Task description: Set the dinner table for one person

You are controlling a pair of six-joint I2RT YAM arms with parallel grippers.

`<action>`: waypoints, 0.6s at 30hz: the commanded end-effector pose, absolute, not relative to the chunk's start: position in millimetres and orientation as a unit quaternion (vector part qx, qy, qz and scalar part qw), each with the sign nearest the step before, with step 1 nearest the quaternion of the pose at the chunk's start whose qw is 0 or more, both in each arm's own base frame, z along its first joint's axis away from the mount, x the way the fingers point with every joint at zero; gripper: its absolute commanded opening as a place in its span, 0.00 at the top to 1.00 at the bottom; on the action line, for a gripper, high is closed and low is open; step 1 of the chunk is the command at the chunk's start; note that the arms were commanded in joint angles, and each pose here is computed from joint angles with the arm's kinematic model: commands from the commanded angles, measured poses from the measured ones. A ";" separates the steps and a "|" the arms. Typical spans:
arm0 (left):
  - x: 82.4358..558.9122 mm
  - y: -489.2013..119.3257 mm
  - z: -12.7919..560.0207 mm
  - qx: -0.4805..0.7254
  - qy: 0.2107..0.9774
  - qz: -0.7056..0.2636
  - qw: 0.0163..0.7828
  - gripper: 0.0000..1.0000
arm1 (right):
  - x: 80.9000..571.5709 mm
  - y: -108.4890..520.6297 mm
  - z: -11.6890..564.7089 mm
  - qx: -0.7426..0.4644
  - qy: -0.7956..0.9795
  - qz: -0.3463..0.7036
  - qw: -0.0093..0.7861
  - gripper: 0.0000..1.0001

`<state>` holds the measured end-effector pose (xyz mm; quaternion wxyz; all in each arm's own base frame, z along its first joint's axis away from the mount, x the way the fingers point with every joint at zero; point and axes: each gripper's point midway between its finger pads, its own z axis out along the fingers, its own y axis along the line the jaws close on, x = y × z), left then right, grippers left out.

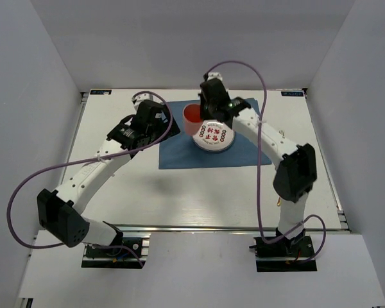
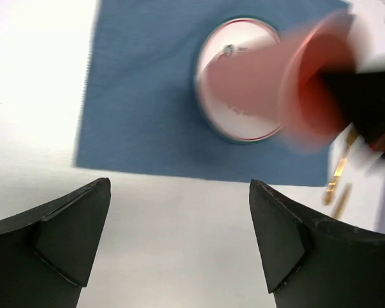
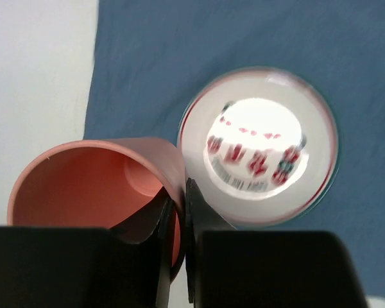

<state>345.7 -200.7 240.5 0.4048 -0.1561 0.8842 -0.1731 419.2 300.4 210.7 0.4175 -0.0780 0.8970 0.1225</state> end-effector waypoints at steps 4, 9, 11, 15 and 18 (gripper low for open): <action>306.4 -157.1 227.0 -0.083 0.896 -0.110 0.422 0.02 | 520.6 222.4 209.3 -0.014 0.906 0.026 0.422 1.00; 288.5 -134.3 199.5 -0.068 0.898 -0.076 0.427 0.02 | 577.9 168.0 204.8 0.022 0.895 0.025 0.446 1.00; 288.0 -137.7 200.6 -0.062 0.895 -0.089 0.432 0.02 | 595.4 154.6 206.5 0.026 0.885 0.026 0.464 1.00; 291.0 -146.8 202.8 -0.052 0.895 -0.111 0.429 0.02 | 617.4 120.8 191.6 0.045 0.886 0.023 0.461 1.00; 288.3 -149.8 196.4 -0.046 0.900 -0.115 0.417 0.02 | 622.5 106.6 173.1 0.050 0.891 0.019 0.450 1.00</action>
